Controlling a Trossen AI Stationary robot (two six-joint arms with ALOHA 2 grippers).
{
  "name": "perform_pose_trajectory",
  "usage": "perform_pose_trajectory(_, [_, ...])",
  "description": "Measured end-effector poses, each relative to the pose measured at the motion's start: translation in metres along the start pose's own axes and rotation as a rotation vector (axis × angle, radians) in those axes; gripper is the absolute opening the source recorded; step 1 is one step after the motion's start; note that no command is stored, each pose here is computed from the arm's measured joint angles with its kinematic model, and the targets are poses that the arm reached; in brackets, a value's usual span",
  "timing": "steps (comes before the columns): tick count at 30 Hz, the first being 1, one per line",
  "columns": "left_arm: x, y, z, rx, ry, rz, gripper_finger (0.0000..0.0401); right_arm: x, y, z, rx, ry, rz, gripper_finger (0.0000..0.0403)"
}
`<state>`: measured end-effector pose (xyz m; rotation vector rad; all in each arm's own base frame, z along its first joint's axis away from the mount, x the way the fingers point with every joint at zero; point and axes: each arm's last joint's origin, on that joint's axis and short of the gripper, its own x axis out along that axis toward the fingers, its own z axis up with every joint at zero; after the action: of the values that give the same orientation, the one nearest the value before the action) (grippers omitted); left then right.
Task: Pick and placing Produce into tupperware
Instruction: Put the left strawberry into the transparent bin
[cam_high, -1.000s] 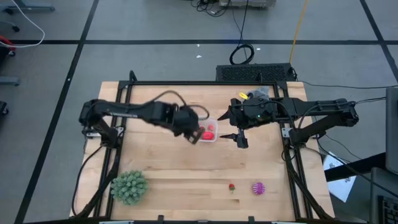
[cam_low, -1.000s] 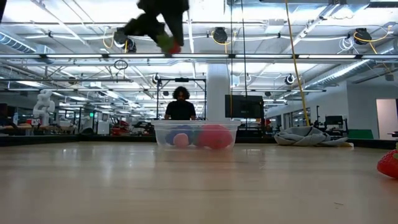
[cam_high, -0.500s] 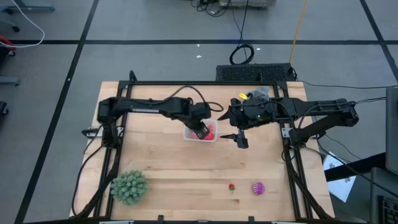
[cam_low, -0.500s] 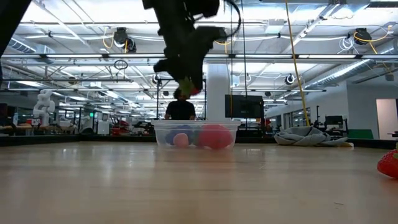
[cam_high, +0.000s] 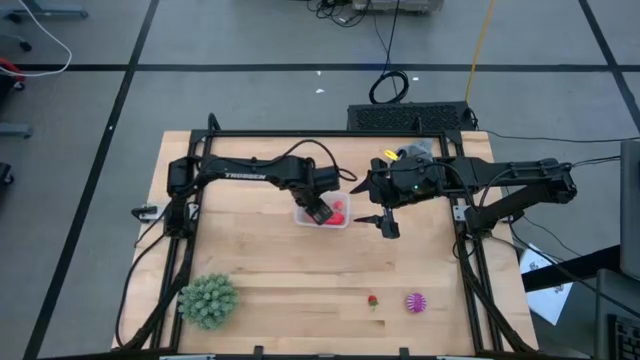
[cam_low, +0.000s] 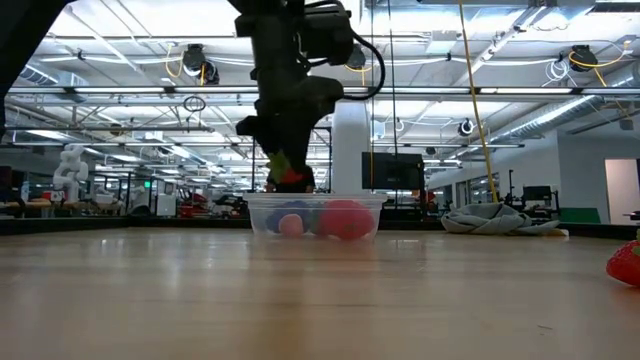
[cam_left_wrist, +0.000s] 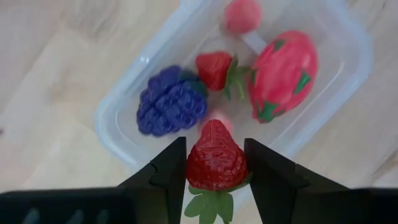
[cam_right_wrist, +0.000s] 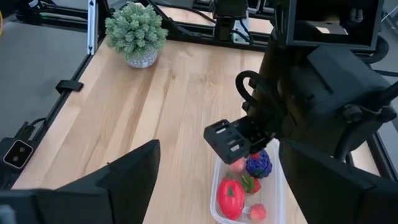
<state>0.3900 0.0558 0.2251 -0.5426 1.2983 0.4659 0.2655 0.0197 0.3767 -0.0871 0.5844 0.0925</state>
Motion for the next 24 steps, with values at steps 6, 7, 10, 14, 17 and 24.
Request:
perform_pose_trajectory(6, [0.0, 0.001, -0.004, -0.026, 0.039, 0.008, 0.0145, 0.0, 0.0, -0.001, 0.0, 0.015, 0.001, 0.032])
perform_pose_trajectory(7, [0.0, 0.0, -0.004, -0.026, 0.04, 0.008, 0.0145, 0.0, 0.0, -0.002, 0.0, 0.017, 0.001, 0.032])
perform_pose_trajectory(10, [0.0, -0.002, -0.005, -0.025, 0.038, 0.007, 0.0145, 0.002, 0.0, -0.004, 0.0, 0.023, 0.002, 0.032])
perform_pose_trajectory(14, [0.0, -0.004, -0.006, -0.021, 0.038, 0.005, 0.0145, 0.007, 0.001, -0.011, 0.0, 0.052, 0.004, 0.032])
perform_pose_trajectory(17, [0.0, -0.002, -0.005, -0.027, 0.037, 0.006, 0.0145, 0.011, 0.001, -0.017, 0.0, 0.074, 0.005, 0.032])
perform_pose_trajectory(24, [0.002, -0.002, -0.005, -0.045, 0.039, 0.012, 0.0145, 0.018, 0.002, -0.023, 0.0, 0.073, 0.005, 0.032])
